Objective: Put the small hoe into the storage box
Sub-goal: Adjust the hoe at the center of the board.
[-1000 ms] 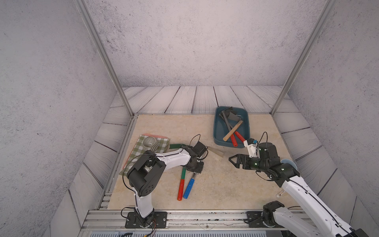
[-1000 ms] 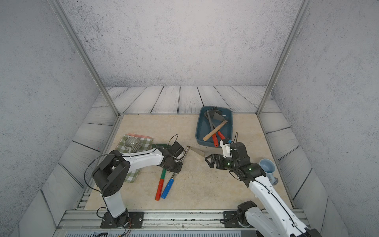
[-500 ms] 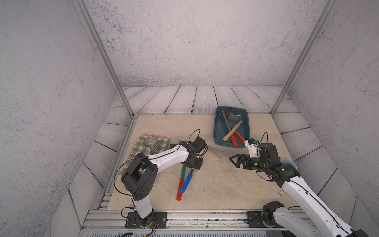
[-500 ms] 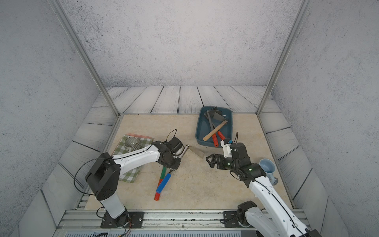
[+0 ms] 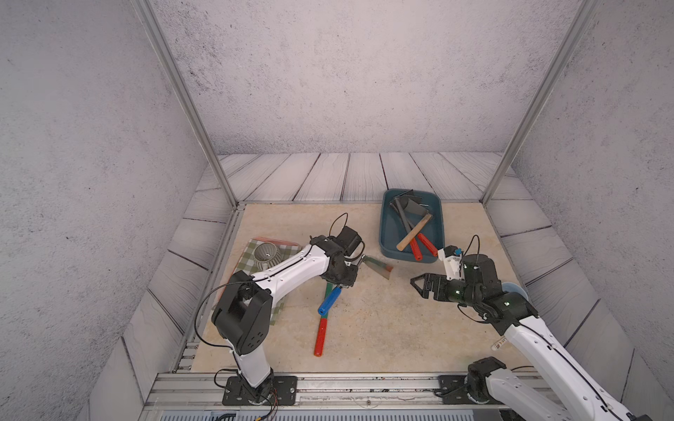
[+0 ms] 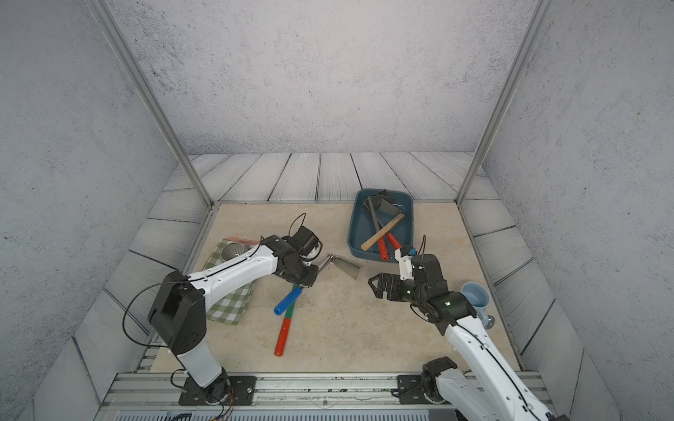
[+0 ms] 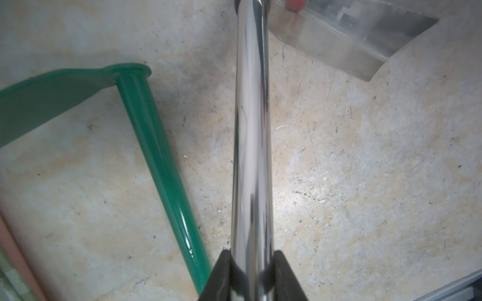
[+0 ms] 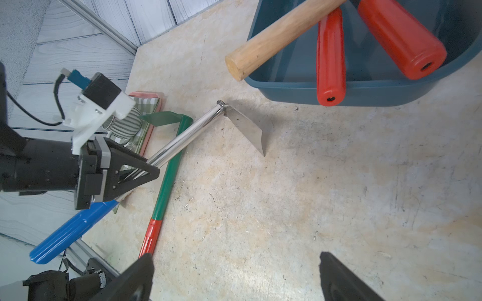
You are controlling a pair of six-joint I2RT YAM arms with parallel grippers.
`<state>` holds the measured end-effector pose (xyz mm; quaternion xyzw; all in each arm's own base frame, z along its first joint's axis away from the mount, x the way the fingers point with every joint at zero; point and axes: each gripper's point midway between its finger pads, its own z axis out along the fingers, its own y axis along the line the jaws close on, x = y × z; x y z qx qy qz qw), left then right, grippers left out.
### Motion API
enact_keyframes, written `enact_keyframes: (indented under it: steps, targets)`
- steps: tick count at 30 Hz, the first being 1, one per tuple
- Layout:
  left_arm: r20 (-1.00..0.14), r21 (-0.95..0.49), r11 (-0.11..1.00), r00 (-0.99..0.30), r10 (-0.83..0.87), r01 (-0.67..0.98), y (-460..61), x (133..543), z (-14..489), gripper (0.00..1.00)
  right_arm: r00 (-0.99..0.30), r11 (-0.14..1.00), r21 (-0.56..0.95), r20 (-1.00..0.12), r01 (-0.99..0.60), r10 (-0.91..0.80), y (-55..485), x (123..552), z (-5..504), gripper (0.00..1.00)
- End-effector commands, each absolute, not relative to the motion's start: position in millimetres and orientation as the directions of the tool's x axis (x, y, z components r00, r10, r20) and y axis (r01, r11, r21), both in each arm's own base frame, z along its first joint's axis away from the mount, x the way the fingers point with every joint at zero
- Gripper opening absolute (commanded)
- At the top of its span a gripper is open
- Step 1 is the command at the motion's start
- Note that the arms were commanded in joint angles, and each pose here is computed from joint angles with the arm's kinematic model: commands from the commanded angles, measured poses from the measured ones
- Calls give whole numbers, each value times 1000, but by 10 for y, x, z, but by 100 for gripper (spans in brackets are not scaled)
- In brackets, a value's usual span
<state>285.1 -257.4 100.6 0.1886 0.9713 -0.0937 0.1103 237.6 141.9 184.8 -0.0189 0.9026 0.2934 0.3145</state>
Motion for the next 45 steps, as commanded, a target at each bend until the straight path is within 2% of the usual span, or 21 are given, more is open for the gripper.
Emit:
enact_keyframes:
  steps: [1, 16, 24, 29, 30, 45]
  targets:
    - [-229, -139, 905, -903, 365, 401, -2580, 2834, 914, 0, -783, 838, 497, -604, -225, 149, 1381, 2398, 1941, 99]
    - [-154, -131, 935, -939, 309, 329, -2603, 2850, 240, 0, -791, 845, 490, -595, -216, 143, 1352, 2356, 1889, 99]
    - [-146, -103, 946, -946, 290, 306, -2597, 2889, 78, 0, -795, 842, 493, -591, -220, 139, 1367, 2356, 1880, 99]
    - [-158, -65, 954, -947, 281, 294, -2573, 2944, 105, 27, -801, 838, 498, -583, -223, 133, 1388, 2354, 1858, 99]
    - [-161, -59, 954, -946, 280, 293, -2570, 2958, 108, 28, -802, 837, 499, -582, -223, 134, 1388, 2353, 1855, 99]
    - [-164, -56, 953, -944, 286, 298, -2675, 3094, 68, 31, -802, 840, 496, -583, -222, 132, 1376, 2344, 1850, 99]
